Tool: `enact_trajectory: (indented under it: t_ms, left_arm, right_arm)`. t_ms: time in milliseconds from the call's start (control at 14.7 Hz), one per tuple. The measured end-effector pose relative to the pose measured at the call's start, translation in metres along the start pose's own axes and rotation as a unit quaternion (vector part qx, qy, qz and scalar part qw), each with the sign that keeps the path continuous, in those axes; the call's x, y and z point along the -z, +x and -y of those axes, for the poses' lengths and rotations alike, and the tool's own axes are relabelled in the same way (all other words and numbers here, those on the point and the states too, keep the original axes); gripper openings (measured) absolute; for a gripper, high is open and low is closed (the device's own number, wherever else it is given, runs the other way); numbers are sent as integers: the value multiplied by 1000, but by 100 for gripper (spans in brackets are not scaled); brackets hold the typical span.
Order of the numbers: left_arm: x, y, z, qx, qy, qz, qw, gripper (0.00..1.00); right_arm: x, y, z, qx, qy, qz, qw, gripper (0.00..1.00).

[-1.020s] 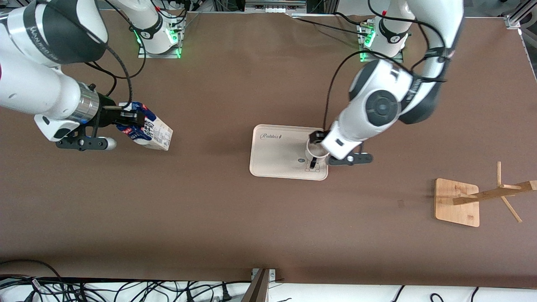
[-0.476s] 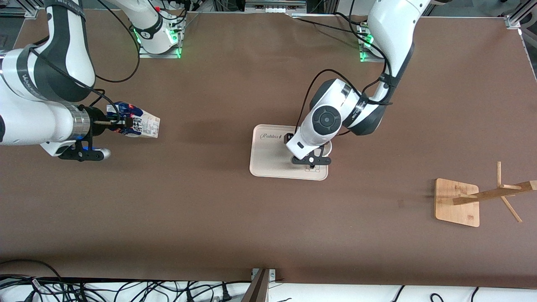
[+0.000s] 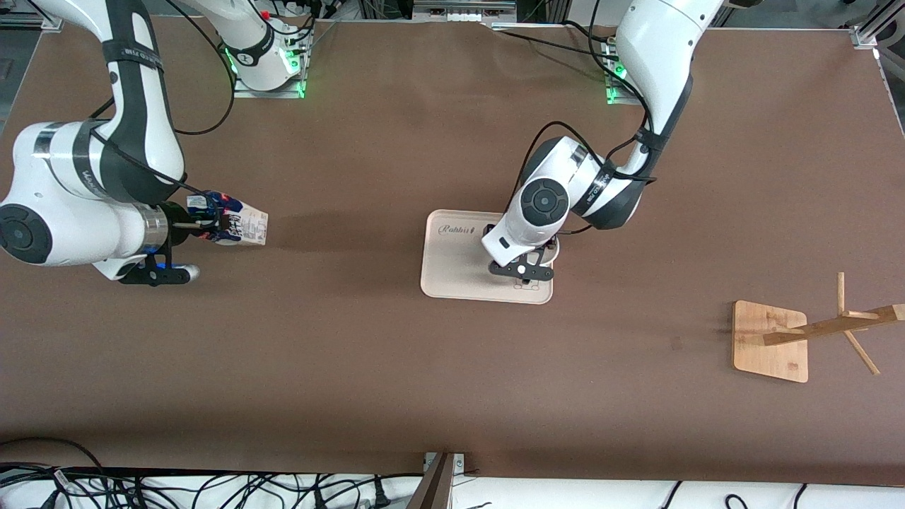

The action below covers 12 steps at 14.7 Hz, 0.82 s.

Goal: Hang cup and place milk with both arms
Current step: 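Grasp the mug handle with the left gripper while the right gripper holds carton, then carry the mug to the stand while the right gripper lowers the carton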

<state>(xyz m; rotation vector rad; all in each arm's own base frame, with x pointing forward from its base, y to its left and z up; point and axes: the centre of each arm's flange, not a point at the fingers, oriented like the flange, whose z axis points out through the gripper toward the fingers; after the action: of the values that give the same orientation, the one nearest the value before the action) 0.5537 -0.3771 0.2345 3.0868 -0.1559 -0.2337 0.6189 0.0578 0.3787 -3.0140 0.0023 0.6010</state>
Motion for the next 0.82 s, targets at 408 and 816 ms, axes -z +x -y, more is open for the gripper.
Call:
enact_trajectory:
  t_ms: [408,816]
  left_arm:
    - [-15,-5,8,-14,0,-5,1000,83]
    - [11,9,36,-39,7,3,999,21]
  right_arm:
    - [-46,8,-16,3,-1,-30,1000,42]
    - [-63,9,-24,17,-3,-60,998,43]
